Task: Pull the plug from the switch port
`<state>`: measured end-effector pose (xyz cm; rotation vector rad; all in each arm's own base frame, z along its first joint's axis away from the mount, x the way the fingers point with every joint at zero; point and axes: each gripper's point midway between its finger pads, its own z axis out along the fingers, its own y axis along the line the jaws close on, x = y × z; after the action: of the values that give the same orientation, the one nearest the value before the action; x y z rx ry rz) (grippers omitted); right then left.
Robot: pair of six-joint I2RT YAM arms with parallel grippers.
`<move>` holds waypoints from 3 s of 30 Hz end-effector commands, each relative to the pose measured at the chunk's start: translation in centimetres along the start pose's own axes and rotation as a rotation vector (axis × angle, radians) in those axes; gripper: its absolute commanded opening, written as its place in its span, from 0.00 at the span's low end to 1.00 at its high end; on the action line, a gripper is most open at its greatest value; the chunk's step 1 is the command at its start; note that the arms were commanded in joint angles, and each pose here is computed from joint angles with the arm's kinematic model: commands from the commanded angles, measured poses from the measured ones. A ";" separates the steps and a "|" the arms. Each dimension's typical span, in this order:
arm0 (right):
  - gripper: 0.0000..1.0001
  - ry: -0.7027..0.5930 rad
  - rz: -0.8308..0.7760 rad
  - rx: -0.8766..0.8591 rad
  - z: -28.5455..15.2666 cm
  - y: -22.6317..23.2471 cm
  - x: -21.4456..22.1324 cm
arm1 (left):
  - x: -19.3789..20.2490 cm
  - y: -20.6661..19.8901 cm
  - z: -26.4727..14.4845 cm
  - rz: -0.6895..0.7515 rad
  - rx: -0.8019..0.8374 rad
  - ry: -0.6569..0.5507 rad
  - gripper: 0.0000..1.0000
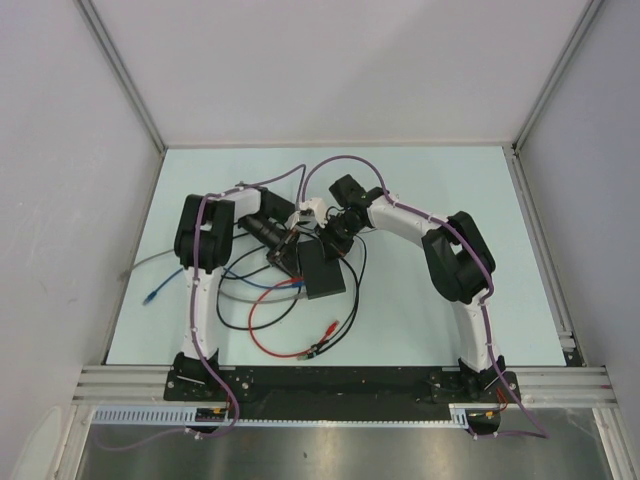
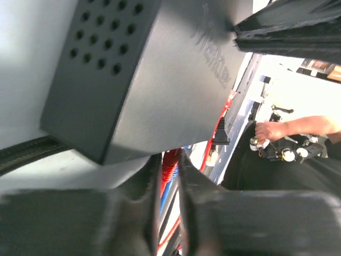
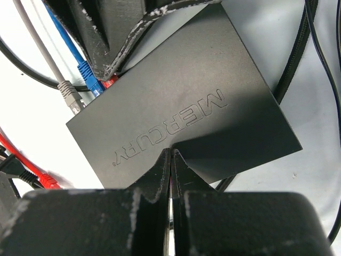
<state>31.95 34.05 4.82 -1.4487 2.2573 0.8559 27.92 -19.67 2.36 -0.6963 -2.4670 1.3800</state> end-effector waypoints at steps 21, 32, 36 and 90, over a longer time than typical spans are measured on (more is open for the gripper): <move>0.00 0.150 0.040 0.053 1.7 -1.6 4.7 | -1.3 -1.3 1.4 0.100 0.097 -0.065 0.26; 0.00 0.149 0.041 0.046 1.9 -1.6 4.7 | 0.0 -1.0 1.9 0.108 0.068 -0.014 0.00; 0.00 0.150 0.038 0.046 1.9 -1.6 4.8 | 0.2 0.5 1.1 0.125 -0.037 0.026 0.00; 0.00 0.145 0.048 0.041 1.7 -2.0 5.0 | -7.1 6.5 -17.0 0.317 -0.829 0.004 0.42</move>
<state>31.76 34.10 4.75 -1.4488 2.2591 0.8813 40.38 -9.29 3.10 -1.1970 -2.8692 0.5253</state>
